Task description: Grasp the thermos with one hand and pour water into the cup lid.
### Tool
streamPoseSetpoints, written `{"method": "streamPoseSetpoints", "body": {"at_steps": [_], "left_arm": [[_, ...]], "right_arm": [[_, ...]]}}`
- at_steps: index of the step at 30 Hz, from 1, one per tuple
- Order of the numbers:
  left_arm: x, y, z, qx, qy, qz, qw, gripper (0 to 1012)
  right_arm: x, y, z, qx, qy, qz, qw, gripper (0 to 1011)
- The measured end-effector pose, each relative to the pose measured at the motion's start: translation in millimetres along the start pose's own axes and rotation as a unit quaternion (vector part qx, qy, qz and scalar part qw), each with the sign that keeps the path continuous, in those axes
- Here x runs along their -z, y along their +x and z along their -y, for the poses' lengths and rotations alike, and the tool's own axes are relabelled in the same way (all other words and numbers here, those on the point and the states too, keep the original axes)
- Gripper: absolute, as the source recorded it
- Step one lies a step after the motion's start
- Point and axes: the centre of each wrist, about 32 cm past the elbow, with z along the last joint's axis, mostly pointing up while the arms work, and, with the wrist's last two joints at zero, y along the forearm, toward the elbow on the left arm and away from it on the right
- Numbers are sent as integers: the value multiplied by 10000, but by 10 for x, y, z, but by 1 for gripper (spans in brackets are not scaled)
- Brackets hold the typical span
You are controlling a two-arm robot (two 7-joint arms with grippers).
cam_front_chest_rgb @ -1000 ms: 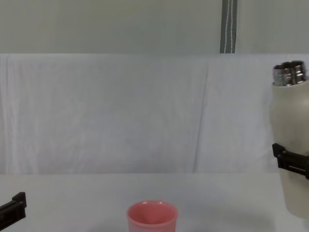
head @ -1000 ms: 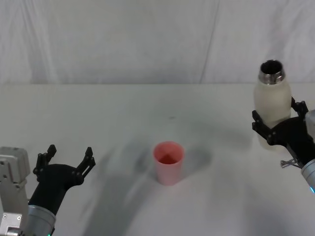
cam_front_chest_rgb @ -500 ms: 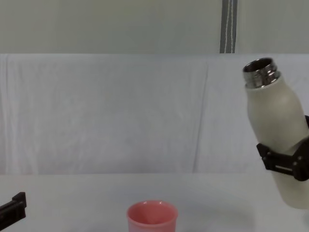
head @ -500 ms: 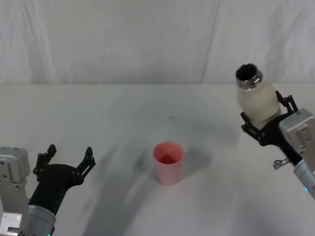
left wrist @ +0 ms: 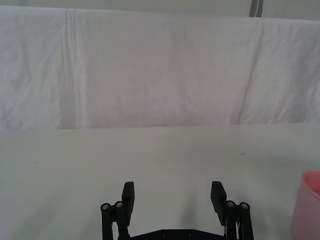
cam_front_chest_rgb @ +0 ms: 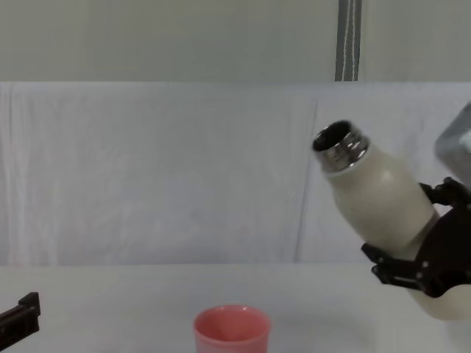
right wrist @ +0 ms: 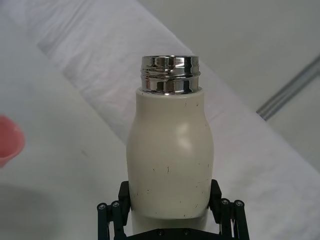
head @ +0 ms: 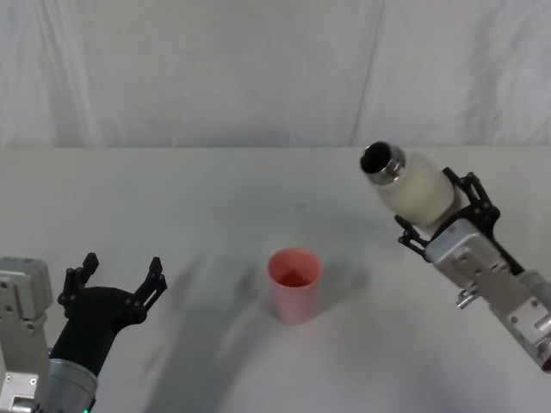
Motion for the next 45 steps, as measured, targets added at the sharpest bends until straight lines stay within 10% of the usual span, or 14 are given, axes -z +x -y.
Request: {"method": "streamPoseSetpoints", "body": {"at_steps": [21,45], "left_arm": [[0,0,0,0,0,0,10000,1001],[0,0,0,0,0,0,10000,1001]], "right_arm": [[-93,-162,-98,-452,-29,1407,9890,950],[-84,-171,-98,-470,-51,1432,9886,950]]}}
